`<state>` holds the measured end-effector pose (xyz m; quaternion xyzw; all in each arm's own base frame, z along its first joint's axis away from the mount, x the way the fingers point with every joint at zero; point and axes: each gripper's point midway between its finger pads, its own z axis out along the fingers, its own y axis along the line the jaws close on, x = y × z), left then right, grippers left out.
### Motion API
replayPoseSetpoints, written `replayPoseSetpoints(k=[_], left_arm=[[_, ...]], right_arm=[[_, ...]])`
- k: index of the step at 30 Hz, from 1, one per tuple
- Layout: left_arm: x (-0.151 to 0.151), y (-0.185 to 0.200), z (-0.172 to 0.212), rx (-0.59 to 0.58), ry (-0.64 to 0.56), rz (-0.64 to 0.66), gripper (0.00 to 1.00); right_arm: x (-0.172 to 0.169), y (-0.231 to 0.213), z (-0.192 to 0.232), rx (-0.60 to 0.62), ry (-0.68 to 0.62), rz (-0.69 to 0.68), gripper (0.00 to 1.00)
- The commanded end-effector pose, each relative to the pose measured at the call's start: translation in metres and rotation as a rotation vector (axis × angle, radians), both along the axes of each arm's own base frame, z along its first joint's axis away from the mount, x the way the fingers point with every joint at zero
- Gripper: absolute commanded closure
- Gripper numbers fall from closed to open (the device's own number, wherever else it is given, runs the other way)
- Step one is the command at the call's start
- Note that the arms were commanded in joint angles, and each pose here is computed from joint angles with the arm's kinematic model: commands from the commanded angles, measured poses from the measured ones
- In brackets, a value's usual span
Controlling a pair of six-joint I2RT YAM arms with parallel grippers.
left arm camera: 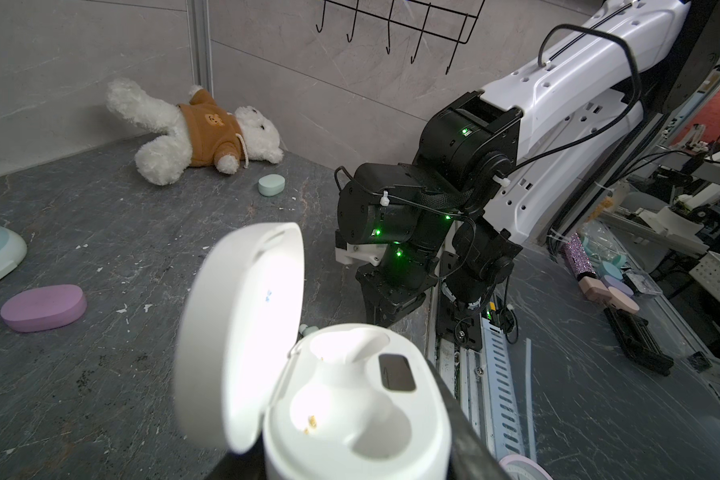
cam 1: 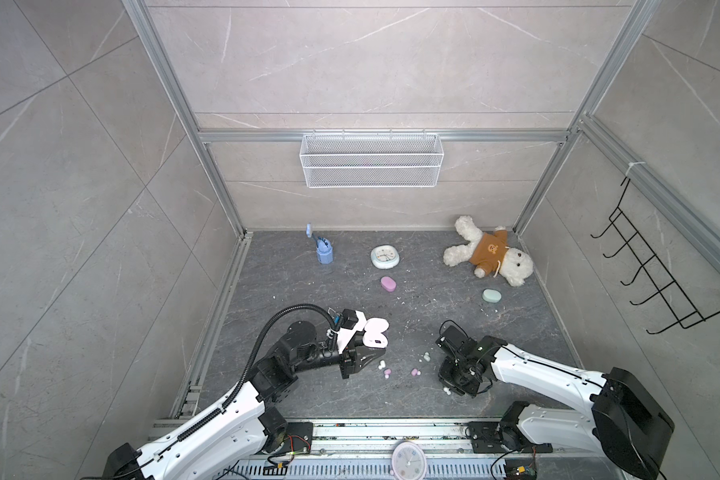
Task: Insert the wireless bluetooth earbuds into the charging case
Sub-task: 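Lift the white earbud and carry it over the case held by the left gripper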
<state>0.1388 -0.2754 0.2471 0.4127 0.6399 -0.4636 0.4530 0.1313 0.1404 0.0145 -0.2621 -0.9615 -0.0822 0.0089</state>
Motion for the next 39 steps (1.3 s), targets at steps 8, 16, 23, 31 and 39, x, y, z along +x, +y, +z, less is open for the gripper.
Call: replayPoseSetpoints(k=[8,16,23,31,39], left_arm=[[0.011,-0.012,0.026,-0.097,-0.035,0.003,0.71],[0.029,-0.027,0.041,-0.161,-0.051,-0.003,0.71],[0.056,-0.025,0.056,-0.243,-0.018,-0.042,0.71],[0.049,-0.041,0.06,-0.216,-0.009,-0.177,0.71],[0.038,-0.046,0.076,-0.25,-0.058,-0.268,0.7]], right_arm=[[0.049,0.024,0.067,0.06,-0.218,0.047,0.85],[0.093,0.057,0.167,0.22,-0.488,0.122,0.85],[0.101,0.072,0.249,0.362,-0.697,0.221,0.86],[0.089,0.101,0.333,0.566,-0.925,0.459,0.87],[0.07,0.124,0.373,0.72,-1.007,0.633,0.88]])
